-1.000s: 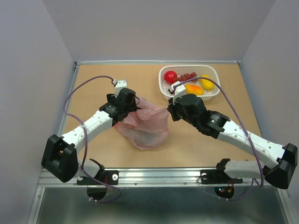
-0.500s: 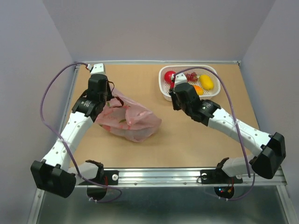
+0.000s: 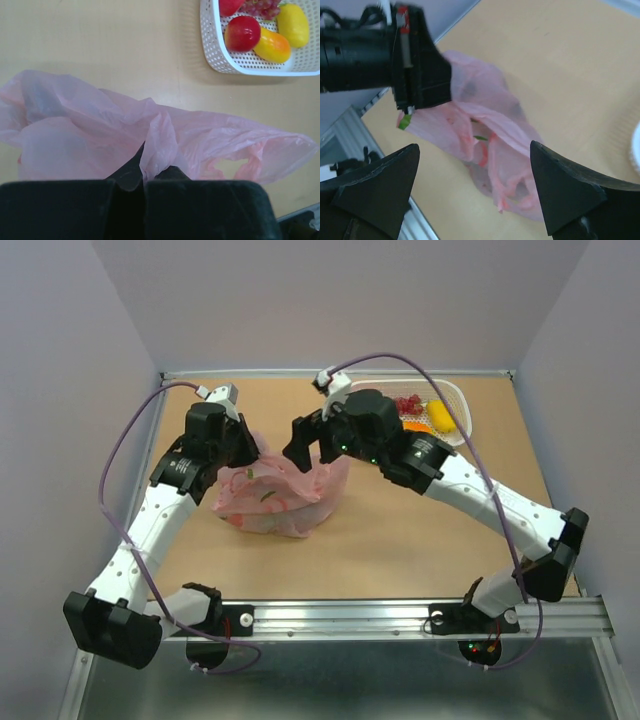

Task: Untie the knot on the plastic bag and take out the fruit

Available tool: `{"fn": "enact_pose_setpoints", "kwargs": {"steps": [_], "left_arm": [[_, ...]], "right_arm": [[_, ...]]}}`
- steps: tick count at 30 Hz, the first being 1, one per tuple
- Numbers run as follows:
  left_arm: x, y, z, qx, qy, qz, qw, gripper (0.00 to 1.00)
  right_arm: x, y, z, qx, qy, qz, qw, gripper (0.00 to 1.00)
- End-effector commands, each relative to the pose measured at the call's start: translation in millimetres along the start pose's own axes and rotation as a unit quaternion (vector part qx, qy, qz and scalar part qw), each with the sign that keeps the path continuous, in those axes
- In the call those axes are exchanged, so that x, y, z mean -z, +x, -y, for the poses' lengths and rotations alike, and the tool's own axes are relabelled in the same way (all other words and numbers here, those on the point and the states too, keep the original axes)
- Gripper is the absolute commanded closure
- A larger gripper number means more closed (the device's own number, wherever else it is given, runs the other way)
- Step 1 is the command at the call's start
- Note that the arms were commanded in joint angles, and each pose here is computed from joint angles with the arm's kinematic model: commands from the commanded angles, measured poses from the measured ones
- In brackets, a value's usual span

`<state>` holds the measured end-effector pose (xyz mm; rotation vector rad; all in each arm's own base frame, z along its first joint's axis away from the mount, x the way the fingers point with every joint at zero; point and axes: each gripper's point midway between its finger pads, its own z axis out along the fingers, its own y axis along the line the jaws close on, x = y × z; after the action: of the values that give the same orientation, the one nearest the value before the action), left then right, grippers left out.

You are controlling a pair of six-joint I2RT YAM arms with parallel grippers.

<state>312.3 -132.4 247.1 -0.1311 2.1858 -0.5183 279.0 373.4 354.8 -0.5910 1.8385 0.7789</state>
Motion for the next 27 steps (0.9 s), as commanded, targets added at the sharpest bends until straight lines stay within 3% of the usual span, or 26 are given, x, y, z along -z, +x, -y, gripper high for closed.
{"fn": "enact_pose_setpoints", "kwargs": {"steps": [1,4,7,9,10,11,16,20,25,27], "left_arm": [[25.6,-23.2,32.7,0.014,0.069,0.035,0.997,1.00],[36.4,-32.6,37.6,0.015,0.075,0.050,0.996,1.00],[42.2,-37.4,34.6,0.016,0.064,0.063,0.996,1.00],[43.0,-37.4,30.1,0.016,0.053,0.067,0.996,1.00],[41.7,-35.9,26.6,0.014,0.046,0.066,0.997,1.00],[42.9,-34.8,26.2,0.012,0.046,0.065,0.997,1.00],[44.1,-25.7,30.1,0.011,0.066,0.057,0.996,1.00],[52.5,-27.9,31.0,0.006,0.072,0.073,0.995,1.00],[51.1,-24.7,6.8,0.009,0.021,0.094,0.995,1.00],[45.8,-25.7,-20.8,0.018,-0.040,0.115,0.992,1.00]], "right_arm": [[-17.7,32.1,-40.9,-0.012,-0.061,-0.051,0.997,0.07],[-28.4,50.4,-40.8,-0.013,-0.056,-0.070,0.996,0.13],[-39.3,60.5,-13.2,-0.012,0.014,-0.060,0.998,0.21],[-44.5,66.0,-3.2,-0.012,0.041,-0.057,0.997,0.37],[-49.4,69.0,3.0,-0.008,0.055,-0.055,0.997,0.51],[-52.5,72.2,4.0,-0.007,0.056,-0.058,0.997,0.54],[-71.3,91.4,6.3,-0.010,0.059,-0.071,0.996,0.56],[-83.7,129.7,30.7,0.001,0.107,-0.092,0.990,0.55],[-84.2,197.5,55.6,0.014,0.136,-0.146,0.980,0.55],[-75.4,216.0,54.8,0.014,0.121,-0.170,0.978,0.53]]}}
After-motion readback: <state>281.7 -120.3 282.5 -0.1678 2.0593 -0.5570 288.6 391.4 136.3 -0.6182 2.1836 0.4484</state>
